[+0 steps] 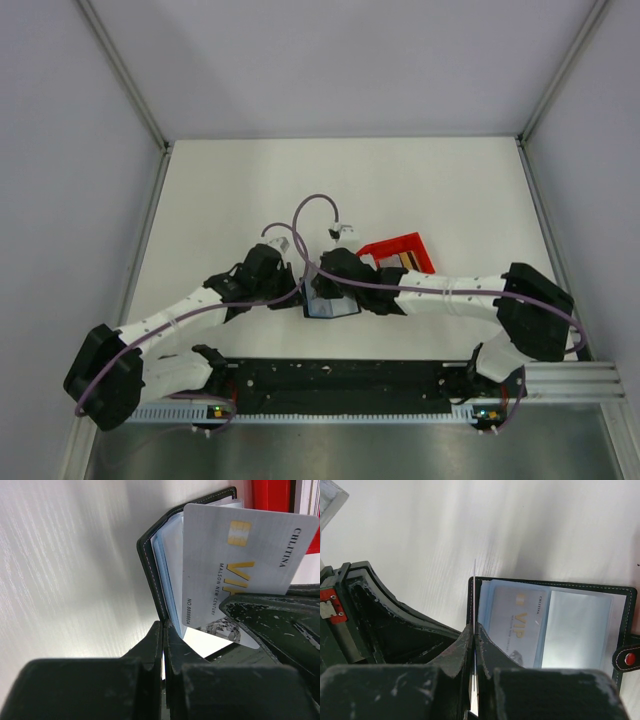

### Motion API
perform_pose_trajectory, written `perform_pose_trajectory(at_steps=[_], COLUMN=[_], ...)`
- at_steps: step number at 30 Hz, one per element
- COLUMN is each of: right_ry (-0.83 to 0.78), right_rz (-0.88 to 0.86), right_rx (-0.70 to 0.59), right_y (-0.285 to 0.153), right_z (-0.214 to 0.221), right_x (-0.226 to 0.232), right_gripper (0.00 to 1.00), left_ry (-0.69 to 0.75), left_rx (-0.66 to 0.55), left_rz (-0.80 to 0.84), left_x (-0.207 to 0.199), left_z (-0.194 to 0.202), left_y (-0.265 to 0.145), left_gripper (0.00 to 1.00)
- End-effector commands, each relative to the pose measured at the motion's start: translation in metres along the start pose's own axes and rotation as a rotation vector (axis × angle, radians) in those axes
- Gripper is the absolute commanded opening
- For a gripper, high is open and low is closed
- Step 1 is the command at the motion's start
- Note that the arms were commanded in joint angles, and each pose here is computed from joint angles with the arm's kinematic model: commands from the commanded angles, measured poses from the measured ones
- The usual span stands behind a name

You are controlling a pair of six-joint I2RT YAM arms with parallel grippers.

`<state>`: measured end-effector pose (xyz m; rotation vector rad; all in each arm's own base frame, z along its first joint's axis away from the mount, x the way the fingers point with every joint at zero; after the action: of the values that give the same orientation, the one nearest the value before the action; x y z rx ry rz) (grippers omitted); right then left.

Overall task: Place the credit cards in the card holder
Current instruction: Turn over the card slot in the card holder.

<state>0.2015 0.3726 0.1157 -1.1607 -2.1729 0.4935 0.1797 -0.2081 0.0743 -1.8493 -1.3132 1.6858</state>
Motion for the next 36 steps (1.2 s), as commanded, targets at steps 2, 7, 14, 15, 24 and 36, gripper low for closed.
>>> perform_pose_trajectory(at_steps=[2,7,14,15,24,36], right_ry=[-0.024,-0.033,-0.047,-0.050,-0.062,-0.067], right_rz=[-0.002,0.004,0.029,0.031,0.017,0.061], right_rx=[0.001,0.021,0.015,0.008,-0.026,-0.086], right_y=[0.005,0.010,0.008,0.005,-0.009,-0.039], right_z=[0.003,0.008,0.007,0.004,-0.009,-0.020], right_x=[0.006,0.005,0.000,0.000,0.001,-0.028], right_gripper=[0.00,0.00,0.00,0.00,0.00,0.00], left_ry=[0.010,0.014,0.013,0.014,0.012,0.000], left_rx=[-0.038,-0.040,-0.044,-0.041,-0.042,-0.059], left_rz=[0.060,0.064,0.063,0.059,0.028,-0.112], left_x=[-0.015,-0.016,-0.016,-0.015,-0.007,0.024], left_z=[-0.008,-0.008,-0.009,-0.008,-0.007,-0.006], left_y=[-0.005,-0.005,-0.005,-0.005,-0.003,0.003], left_gripper=[0.00,0.00,0.00,0.00,0.00,0.00])
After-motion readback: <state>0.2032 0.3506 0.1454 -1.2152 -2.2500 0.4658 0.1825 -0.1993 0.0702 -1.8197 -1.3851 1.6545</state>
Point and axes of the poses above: each gripper's point midway between its finger pads, its own y axis out along the fingers, its own x axis along the line the jaws close on, z = x × y, the point moved 1 cm from there along -y, back along the fingers, and after that the axes turned 13 degrees about -y, right-handed, at the moved point
